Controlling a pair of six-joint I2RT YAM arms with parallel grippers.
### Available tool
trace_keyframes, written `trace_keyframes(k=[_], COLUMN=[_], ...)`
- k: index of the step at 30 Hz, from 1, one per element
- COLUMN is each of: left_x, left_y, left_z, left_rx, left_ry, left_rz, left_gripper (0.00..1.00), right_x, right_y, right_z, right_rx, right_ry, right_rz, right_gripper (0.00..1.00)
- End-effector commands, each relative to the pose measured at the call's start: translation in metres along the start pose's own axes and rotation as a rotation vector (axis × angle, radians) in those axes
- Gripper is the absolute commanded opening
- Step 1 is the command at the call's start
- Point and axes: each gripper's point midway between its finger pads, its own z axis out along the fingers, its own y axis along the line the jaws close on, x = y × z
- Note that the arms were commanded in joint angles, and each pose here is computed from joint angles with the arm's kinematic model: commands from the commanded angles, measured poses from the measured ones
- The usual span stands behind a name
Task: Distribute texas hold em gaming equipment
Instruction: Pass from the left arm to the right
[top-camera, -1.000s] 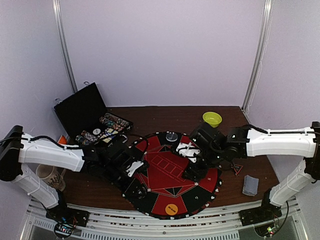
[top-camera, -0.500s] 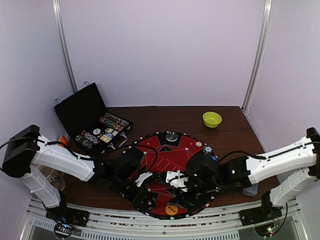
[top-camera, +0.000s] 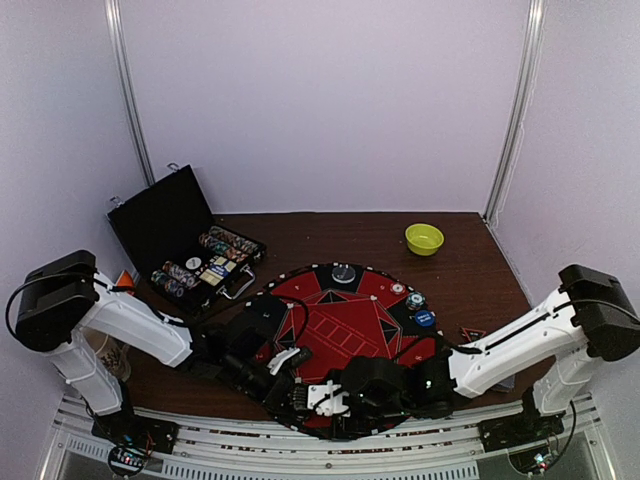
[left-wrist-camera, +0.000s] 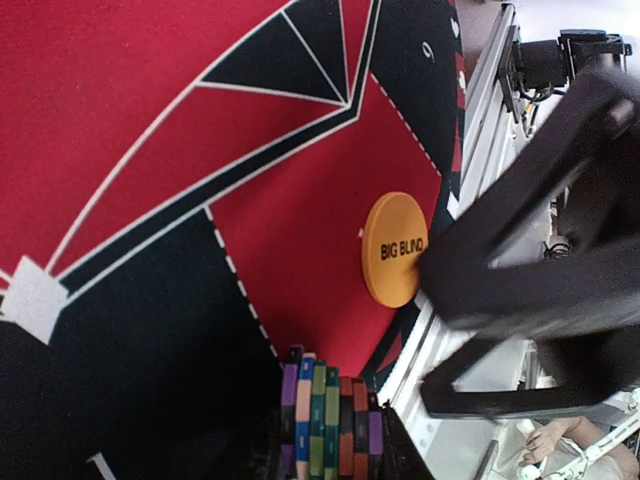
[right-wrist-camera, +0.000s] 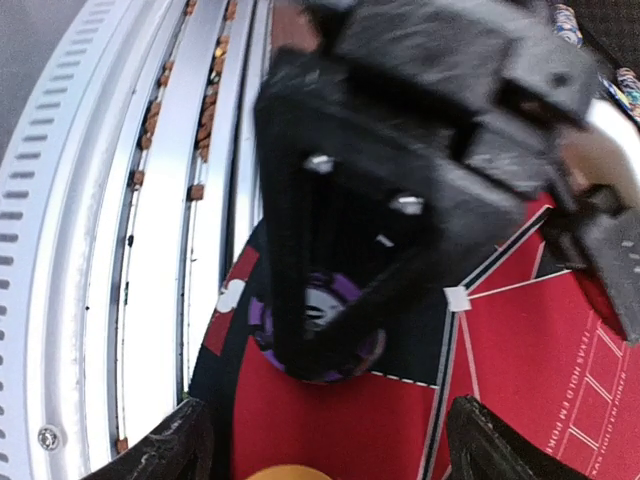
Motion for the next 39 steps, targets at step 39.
trace_keyframes(k=[39], left_x=[-0.028], left_y=[0.036], left_z=[-0.017], left_rx=[-0.079], left_ry=[-0.090], left_rz=[-0.031], left_gripper=[0.00], right_x=[-0.021], right_y=[-0.016], right_z=[0.009], right_rx=[0.091], right_ry=[-0.141], right_rz=[0.045], right_gripper=[0.82])
